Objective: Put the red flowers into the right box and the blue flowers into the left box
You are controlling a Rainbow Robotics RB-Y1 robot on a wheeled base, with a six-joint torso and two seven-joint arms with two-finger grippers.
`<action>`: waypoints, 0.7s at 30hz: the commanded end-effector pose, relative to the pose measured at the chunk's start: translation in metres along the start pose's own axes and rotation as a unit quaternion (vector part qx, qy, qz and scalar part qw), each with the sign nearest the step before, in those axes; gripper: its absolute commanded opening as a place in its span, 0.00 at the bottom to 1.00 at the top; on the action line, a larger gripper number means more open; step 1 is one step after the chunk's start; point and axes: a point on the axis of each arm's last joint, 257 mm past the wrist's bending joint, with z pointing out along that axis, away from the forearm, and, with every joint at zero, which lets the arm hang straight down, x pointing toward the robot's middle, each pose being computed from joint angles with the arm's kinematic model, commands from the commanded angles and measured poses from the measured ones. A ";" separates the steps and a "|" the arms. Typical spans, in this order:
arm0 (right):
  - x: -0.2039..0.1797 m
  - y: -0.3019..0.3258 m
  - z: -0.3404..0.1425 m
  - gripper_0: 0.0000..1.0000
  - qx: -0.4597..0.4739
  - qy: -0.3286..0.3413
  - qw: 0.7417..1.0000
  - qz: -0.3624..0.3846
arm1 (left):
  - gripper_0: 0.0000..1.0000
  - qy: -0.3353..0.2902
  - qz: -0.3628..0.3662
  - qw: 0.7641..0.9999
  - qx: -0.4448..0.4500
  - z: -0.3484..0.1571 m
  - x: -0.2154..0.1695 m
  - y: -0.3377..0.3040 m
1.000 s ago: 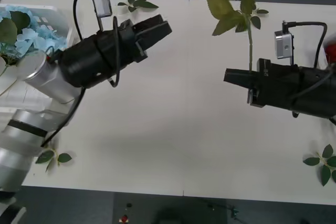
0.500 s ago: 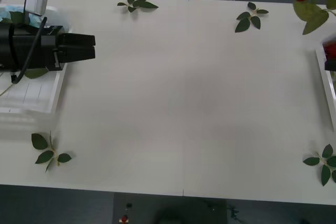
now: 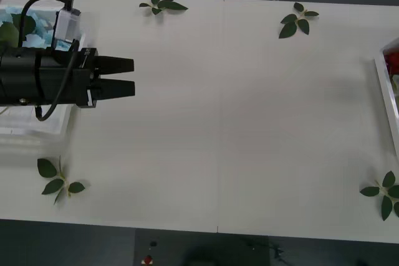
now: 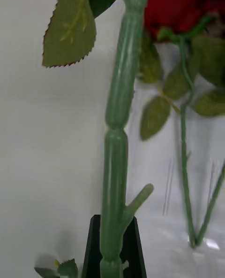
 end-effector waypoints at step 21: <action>-0.015 -0.062 -0.023 1.00 0.089 -0.019 0.993 0.072 | 0.89 -0.026 0.013 1.000 0.012 0.001 -0.030 -0.028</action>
